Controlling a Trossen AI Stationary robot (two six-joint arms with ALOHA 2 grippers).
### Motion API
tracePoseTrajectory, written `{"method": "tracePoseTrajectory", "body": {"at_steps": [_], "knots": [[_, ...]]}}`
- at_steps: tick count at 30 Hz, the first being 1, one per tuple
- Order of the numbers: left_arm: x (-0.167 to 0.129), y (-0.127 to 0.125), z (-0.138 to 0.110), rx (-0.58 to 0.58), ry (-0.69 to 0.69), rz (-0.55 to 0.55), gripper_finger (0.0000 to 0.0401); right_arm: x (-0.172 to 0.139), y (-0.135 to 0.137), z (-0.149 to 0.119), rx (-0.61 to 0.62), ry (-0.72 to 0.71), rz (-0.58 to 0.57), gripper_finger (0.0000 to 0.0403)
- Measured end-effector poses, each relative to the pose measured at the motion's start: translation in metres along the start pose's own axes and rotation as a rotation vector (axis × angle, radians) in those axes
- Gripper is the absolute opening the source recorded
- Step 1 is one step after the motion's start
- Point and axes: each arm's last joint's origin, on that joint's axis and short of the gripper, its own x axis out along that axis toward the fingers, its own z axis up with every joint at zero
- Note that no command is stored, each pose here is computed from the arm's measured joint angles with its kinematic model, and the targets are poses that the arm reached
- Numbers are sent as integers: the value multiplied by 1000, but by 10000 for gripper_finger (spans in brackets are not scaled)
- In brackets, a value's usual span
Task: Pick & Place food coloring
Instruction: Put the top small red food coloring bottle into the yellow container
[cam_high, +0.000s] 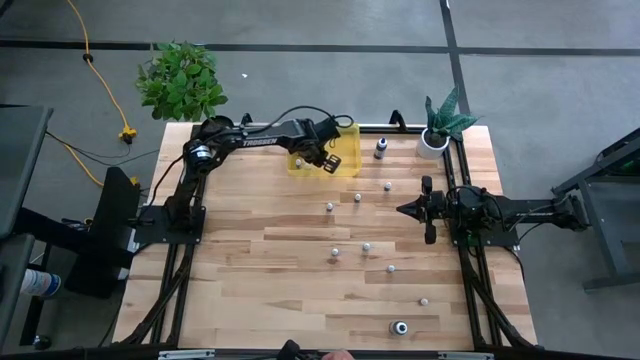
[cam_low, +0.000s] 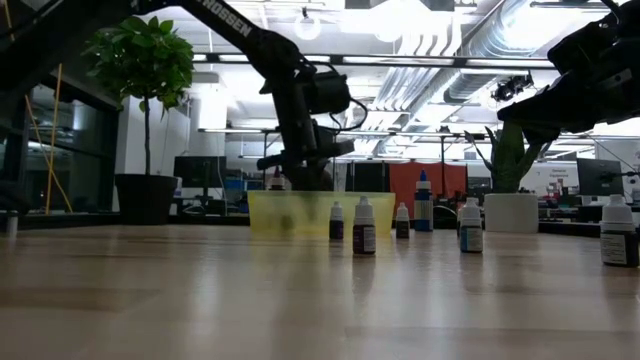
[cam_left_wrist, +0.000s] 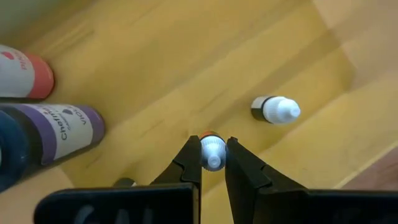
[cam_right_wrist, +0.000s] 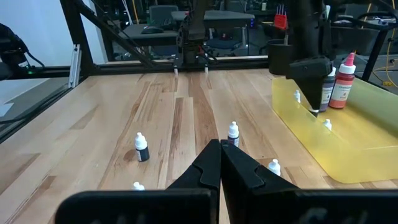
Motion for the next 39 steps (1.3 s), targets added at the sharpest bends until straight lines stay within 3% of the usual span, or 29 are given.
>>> {"method": "tracePoseTrajectory", "body": {"at_steps": [15,26,39], "knots": [[12,-5,-6,23,16,37,29,0,0,0,0,0,0,0],[12,-6,-5,48,15,13,84,0,0,0,0,0,0,0],[12,-6,-5,71,13,11,89,0,0,0,0,0,0,0]]}}
